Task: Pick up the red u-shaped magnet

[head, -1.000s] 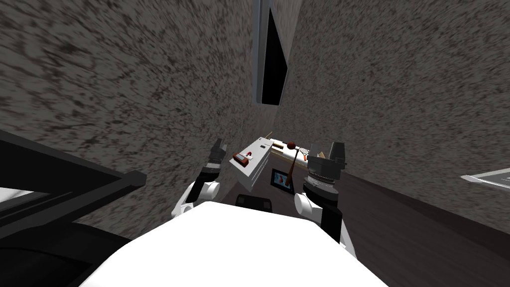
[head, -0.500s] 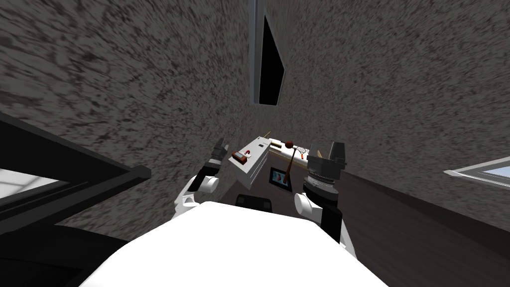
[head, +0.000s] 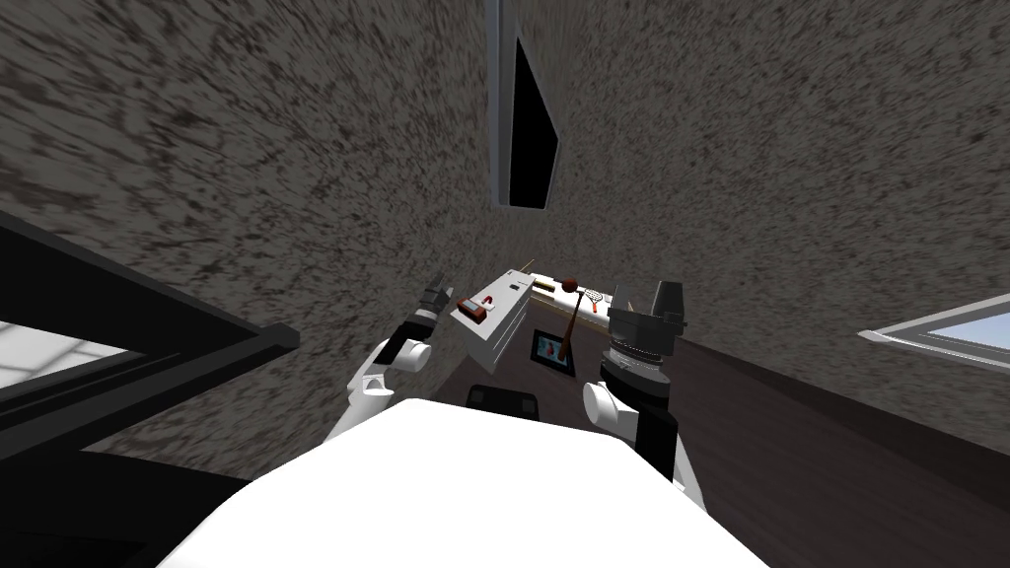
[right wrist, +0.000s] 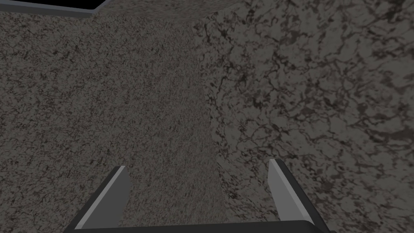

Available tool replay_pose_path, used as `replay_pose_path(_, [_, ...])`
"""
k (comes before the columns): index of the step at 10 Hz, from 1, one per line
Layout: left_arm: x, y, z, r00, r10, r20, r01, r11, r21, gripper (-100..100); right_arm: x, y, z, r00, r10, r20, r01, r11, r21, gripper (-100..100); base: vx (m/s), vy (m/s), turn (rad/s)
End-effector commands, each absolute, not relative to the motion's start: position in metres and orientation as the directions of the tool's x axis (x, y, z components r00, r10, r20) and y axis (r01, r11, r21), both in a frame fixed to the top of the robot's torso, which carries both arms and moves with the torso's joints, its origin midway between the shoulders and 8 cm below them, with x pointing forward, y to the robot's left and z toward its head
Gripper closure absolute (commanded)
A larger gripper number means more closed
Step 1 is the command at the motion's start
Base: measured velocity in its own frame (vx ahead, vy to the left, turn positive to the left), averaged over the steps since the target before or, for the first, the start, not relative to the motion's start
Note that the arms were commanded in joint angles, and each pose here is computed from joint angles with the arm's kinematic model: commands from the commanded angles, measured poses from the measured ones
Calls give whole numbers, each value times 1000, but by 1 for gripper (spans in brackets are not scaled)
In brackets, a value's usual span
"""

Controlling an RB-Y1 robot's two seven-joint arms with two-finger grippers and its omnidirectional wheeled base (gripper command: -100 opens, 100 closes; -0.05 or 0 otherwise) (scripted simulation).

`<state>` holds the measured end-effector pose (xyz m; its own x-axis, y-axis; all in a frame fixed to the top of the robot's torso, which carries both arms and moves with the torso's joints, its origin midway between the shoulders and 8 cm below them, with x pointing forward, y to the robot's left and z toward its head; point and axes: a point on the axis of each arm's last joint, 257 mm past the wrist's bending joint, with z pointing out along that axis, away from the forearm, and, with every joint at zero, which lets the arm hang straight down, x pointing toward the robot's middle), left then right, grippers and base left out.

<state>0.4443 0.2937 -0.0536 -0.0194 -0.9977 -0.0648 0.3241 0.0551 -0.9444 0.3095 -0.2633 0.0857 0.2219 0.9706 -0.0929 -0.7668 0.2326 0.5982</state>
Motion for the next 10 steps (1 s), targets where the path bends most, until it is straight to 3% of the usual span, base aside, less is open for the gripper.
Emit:
replay_pose_path(1, [455,303,-61,-28,-999,-31,282,21,-959,-100,309,-263,86,222,971,-93,-767,233,598,0,-34,-36,-33])
replay_pose_path(10, [494,351,-103,0,-994,113,69,-113,-991,-100,309,-263,86,222,971,-93,-767,233,598,0,-12,-43,-30])
